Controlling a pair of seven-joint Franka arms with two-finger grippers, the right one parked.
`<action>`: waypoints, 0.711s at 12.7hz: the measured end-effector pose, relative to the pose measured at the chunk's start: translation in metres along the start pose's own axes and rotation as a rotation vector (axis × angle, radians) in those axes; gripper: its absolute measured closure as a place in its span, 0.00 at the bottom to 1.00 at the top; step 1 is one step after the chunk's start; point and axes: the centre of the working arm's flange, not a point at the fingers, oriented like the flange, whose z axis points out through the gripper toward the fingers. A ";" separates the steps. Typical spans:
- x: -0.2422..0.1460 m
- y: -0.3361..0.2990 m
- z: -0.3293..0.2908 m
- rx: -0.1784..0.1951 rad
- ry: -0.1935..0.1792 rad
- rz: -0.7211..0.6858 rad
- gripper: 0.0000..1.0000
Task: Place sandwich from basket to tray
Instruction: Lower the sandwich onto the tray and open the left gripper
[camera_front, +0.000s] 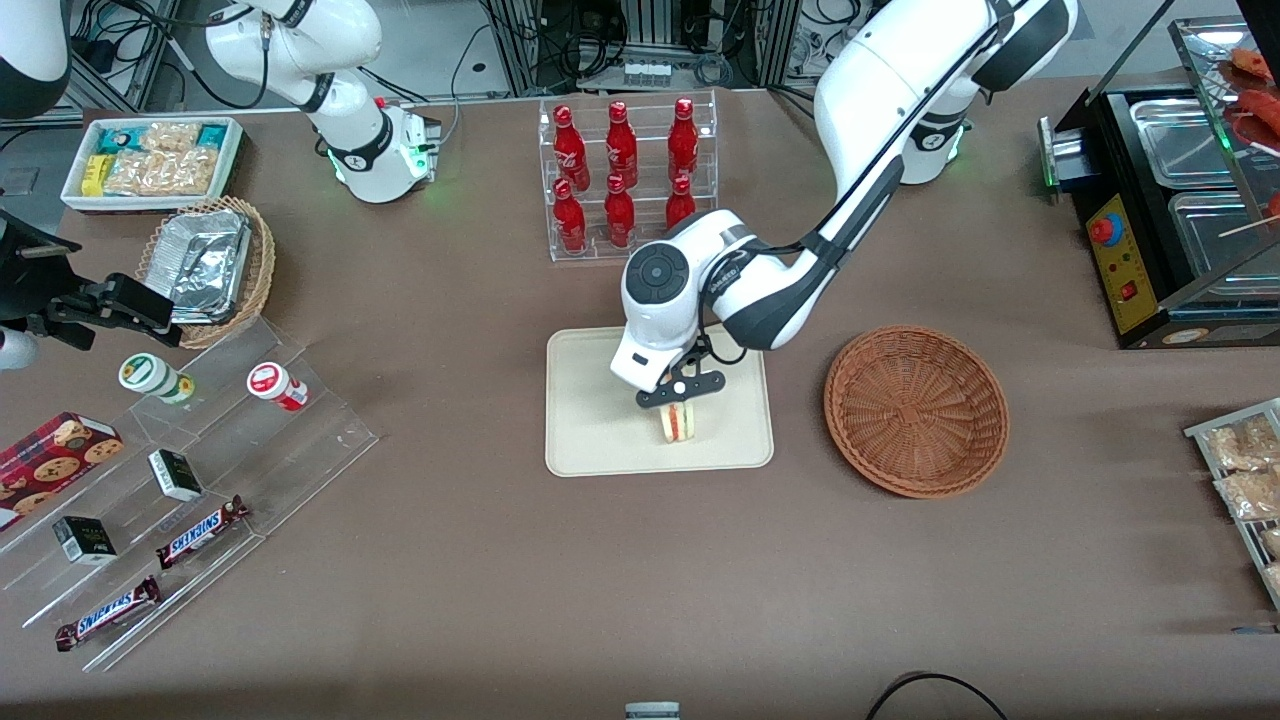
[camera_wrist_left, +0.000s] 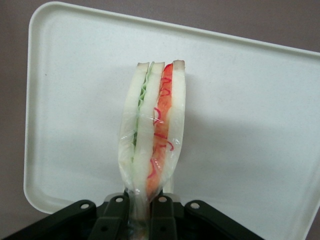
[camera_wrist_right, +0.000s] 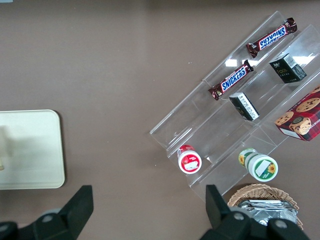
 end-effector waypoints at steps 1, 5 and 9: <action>0.001 0.001 0.005 0.002 -0.006 -0.001 0.86; 0.001 0.005 0.013 -0.004 -0.012 0.001 0.86; -0.001 0.009 0.014 -0.016 -0.009 0.026 0.86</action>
